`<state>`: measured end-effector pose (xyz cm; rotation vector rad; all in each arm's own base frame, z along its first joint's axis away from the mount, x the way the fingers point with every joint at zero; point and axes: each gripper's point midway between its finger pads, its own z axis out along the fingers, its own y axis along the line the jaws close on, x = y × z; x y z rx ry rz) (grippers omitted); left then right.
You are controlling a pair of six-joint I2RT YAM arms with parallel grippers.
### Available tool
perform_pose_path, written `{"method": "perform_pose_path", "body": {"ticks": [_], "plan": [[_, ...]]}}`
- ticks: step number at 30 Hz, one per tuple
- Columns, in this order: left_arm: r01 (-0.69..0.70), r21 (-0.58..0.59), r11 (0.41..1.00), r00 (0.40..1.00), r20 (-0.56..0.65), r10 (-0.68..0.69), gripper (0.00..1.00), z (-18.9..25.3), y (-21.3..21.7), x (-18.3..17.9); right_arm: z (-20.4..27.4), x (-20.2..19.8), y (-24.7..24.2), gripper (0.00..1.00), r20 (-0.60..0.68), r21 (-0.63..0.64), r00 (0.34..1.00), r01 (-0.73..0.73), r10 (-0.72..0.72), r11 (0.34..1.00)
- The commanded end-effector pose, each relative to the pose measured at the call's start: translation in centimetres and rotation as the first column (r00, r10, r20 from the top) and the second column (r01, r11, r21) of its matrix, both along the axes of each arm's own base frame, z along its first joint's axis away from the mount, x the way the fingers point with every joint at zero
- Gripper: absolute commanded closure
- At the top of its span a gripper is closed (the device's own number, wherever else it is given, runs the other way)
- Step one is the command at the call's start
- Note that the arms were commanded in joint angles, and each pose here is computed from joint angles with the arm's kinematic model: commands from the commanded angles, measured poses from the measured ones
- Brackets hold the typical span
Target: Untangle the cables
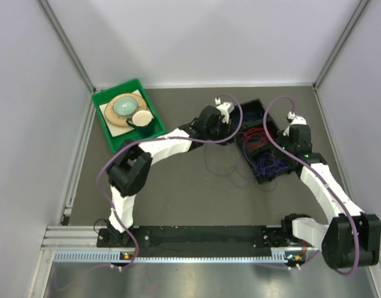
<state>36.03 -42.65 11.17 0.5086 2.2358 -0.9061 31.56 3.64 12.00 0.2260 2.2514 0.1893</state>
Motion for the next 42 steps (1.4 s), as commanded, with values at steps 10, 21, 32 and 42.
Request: {"method": "perform_pose_path", "body": {"ticks": [10,21,32,42], "plan": [[0.273,-0.343,0.899,0.961,0.056,-0.27,1.0,12.8,-8.8,-8.4,2.9,1.1,-3.6,1.0,0.093,0.07,0.985,0.137,-0.143,0.988],[0.152,-0.295,0.943,0.972,-0.13,-0.197,1.0,6.6,-12.7,-7.6,0.2,1.6,-2.4,0.62,0.028,0.183,0.992,0.113,-0.12,0.977],[0.095,-0.159,0.983,0.984,-0.132,-0.116,1.0,3.0,-15.0,-6.7,7.1,-1.8,-4.6,0.41,0.136,0.14,0.968,0.19,-0.209,0.972],[0.037,0.001,0.999,0.994,-0.1,-0.037,1.0,-1.5,-16.9,-5.9,11.7,-4.5,-5.2,0.41,0.237,0.157,0.938,0.22,-0.252,0.963]]}}
